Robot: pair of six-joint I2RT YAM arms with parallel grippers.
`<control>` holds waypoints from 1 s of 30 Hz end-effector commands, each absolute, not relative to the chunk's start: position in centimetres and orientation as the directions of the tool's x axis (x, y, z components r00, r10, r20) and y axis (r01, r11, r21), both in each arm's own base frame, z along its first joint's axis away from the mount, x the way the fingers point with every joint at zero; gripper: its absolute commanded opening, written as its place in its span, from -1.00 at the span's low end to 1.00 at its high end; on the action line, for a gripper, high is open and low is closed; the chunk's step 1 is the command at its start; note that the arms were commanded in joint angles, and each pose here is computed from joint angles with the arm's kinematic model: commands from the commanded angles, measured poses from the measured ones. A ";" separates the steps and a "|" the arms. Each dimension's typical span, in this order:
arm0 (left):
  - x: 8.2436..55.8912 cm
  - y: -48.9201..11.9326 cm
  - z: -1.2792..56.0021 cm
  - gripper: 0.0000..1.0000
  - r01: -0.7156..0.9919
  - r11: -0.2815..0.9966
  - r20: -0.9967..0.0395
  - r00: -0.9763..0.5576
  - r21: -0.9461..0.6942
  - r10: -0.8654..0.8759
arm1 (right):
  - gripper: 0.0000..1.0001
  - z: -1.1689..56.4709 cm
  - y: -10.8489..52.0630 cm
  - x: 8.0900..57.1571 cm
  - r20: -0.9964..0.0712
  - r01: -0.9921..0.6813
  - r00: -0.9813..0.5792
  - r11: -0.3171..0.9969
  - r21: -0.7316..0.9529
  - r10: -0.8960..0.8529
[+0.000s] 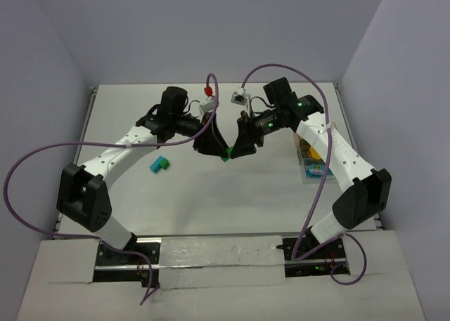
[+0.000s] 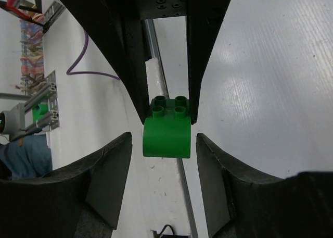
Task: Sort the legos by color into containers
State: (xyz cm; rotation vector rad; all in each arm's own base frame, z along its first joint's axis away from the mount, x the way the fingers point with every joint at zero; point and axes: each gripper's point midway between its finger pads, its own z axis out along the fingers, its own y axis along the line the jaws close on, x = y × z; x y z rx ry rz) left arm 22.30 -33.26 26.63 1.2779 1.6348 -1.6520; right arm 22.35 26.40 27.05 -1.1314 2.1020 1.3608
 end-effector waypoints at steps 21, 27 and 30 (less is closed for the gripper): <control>23.3 -33.0 25.9 0.98 0.897 -0.079 -0.871 -0.397 -0.435 0.289 | -1.00 27.5 25.0 22.2 -0.725 -0.825 -0.564 0.235 0.513 -0.397; 27.6 -30.6 27.4 0.99 0.924 0.117 -0.892 -0.382 -0.365 0.240 | -1.00 23.3 16.8 24.0 -0.676 -0.733 -0.662 0.469 0.493 -0.323; 30.1 -29.3 27.4 0.98 0.903 0.249 -0.888 -0.403 -0.349 0.219 | -1.00 21.8 12.2 25.7 -0.665 -0.653 -0.698 0.619 0.437 -0.267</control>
